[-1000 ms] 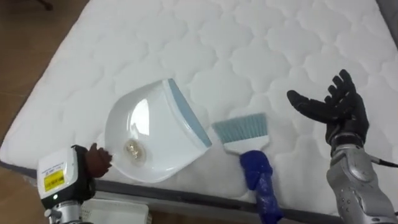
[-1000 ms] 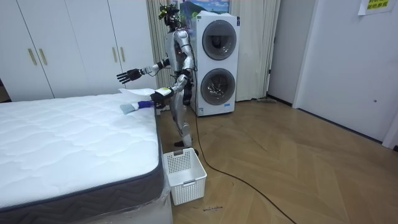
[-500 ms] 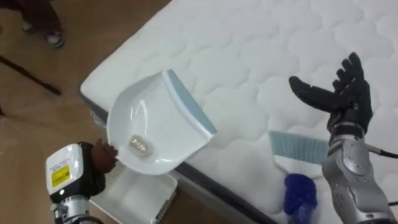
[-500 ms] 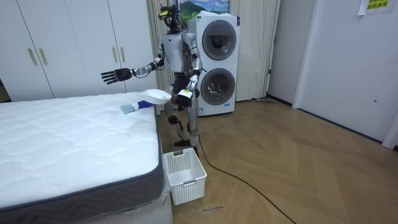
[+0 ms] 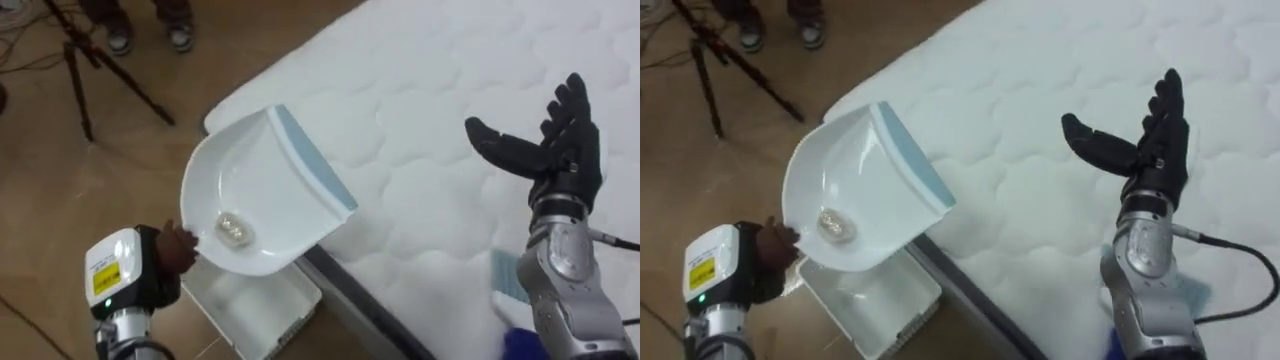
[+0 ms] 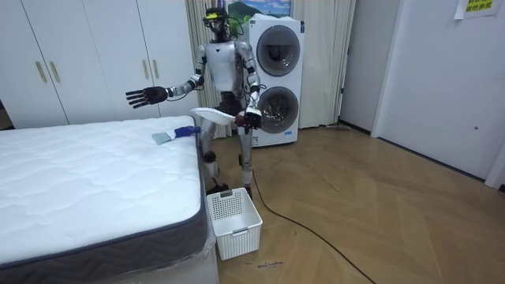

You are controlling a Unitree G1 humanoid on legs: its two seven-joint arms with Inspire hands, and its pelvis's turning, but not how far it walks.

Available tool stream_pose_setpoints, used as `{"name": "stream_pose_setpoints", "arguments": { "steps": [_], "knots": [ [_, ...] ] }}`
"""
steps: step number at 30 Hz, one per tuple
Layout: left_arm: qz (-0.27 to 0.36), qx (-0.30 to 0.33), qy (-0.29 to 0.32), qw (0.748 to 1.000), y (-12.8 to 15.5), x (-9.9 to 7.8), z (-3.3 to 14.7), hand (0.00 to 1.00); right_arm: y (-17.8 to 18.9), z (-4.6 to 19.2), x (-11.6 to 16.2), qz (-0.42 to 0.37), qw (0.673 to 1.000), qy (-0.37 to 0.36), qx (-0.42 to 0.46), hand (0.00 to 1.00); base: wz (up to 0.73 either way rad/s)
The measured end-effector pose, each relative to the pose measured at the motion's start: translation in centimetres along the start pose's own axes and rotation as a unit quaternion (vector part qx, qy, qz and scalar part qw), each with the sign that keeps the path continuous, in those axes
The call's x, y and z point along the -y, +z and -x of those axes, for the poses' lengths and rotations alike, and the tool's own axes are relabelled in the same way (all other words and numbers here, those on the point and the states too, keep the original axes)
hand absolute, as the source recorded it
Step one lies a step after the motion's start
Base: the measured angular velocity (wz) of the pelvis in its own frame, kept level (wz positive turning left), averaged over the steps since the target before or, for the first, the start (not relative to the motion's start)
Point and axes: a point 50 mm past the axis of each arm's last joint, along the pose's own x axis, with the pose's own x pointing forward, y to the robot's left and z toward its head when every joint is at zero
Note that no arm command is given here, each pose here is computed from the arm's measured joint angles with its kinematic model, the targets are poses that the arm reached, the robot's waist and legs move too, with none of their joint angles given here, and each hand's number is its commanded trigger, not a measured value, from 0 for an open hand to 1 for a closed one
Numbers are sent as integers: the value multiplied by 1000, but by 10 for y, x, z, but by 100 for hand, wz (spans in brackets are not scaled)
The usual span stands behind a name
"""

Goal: Clean bed

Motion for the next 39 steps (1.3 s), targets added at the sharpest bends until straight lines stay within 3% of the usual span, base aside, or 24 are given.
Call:
{"name": "stream_pose_setpoints", "arguments": {
  "steps": [10, 22, 25, 33, 39],
  "knots": [
    [-10, 4, -1, 1000, 0, -3, -5, 100, -8, 7, 1, 8, 1000, 8, -13, 0, 81],
    [-8, -19, -21, 1000, -6, 5, -6, 100, -25, 8, -1, 30, 998, 18, -48, 0, 16],
    [-15, -29, -30, 999, -8, 8, -10, 100, -30, 9, 0, 45, 997, 14, -54, 0, 20],
    [-41, -13, -6, 999, -4, -8, -39, 100, -40, 7, -7, 77, 995, 16, -64, 0, 18],
    [-73, -5, -17, 997, -1, -9, -49, 100, -46, 6, -16, 113, 991, 36, -68, 0, 5]
  ]
}}
